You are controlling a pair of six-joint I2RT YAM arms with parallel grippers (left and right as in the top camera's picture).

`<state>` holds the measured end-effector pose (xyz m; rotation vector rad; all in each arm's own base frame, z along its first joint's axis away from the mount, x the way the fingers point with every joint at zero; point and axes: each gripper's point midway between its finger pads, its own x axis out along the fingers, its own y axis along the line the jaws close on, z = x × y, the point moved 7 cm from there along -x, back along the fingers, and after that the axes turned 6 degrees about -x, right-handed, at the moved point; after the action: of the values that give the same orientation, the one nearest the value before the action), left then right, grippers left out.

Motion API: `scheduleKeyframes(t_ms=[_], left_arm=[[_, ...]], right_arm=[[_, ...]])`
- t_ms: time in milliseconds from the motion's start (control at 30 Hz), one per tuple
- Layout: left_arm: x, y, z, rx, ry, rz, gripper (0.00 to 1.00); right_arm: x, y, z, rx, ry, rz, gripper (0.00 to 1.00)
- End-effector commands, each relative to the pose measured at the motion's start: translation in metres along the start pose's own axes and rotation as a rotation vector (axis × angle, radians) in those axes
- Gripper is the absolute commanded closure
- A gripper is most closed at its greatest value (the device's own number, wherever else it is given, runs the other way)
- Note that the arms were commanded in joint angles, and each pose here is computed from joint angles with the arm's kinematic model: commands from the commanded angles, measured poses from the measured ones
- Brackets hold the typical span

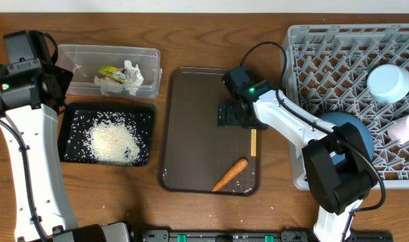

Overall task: Sort waste into correct bins and load items into the dishwasher rack
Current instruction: 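Reach the right gripper to the wooden chopsticks on the brown tray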

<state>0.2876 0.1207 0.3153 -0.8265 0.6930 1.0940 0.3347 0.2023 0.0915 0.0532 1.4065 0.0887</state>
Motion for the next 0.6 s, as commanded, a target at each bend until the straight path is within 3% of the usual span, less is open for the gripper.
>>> scheduleKeyframes(t_ms=[0, 567], left_arm=[[0.003, 0.002, 0.002, 0.012, -0.014, 0.02, 0.01], [0.003, 0.002, 0.002, 0.012, -0.014, 0.02, 0.01]], right_arm=[[0.002, -0.003, 0.002, 0.019, -0.035, -0.07, 0.01], [0.002, 0.01, 0.001, -0.006, -0.061, -0.042, 0.01]])
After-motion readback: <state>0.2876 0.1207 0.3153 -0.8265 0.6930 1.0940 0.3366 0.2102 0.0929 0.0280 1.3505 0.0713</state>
